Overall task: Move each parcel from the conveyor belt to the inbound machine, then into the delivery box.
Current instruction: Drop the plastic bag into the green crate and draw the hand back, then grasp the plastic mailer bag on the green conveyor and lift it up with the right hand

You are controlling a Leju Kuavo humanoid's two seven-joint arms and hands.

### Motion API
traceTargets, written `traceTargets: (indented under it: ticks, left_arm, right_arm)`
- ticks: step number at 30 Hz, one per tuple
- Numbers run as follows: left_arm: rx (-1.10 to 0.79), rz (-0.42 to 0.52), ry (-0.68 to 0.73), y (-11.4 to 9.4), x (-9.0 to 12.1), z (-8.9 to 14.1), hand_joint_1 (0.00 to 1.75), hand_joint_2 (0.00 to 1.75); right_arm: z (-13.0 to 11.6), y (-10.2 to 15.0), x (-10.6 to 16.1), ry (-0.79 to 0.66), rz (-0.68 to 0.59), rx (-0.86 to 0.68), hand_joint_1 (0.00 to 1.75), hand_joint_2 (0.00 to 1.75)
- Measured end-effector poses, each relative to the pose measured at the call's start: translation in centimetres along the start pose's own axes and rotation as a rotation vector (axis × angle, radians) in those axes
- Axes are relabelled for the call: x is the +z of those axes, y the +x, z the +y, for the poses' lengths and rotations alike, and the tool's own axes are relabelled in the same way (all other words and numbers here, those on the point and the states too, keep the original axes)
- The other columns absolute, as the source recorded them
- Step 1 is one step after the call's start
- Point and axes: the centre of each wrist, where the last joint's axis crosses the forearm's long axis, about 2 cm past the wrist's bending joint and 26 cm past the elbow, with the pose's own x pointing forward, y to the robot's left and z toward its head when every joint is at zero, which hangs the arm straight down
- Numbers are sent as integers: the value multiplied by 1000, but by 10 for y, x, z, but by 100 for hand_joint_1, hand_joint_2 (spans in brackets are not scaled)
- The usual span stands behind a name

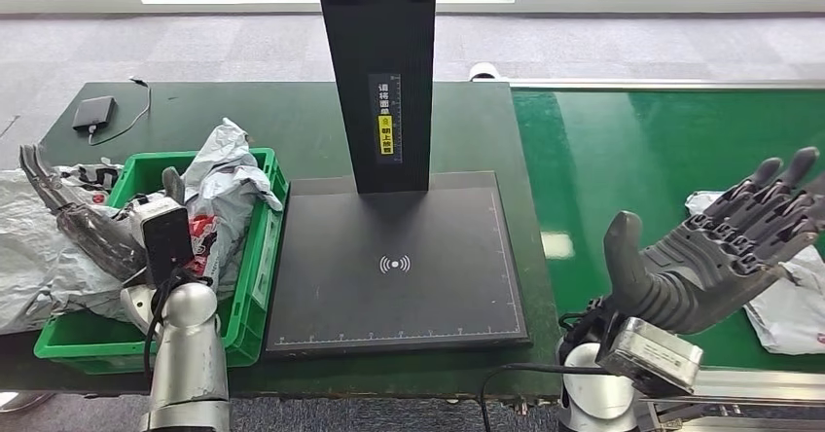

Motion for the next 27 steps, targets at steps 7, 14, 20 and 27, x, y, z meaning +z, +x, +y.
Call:
traceTargets:
  ticks: [7, 14, 20, 27]
  left_arm:
    - [783, -121, -107, 44, -5, 11, 0, 175]
    - [1237, -244, -381, 66, 22, 34, 0, 175]
    - [1284, -232, -451, 73, 46, 44, 0, 175]
    - [1309, -224, -492, 81, 56, 41, 0, 175]
  right_arm:
    - [-31, -17, -5, 190, -106, 466, 0, 175]
    - [-86, -63, 10, 407, -85, 994, 0, 175]
    - [-102, -108, 24, 337, 334, 1203, 0, 175]
    - [-98, -135, 32, 445, 360, 1269, 0, 175]
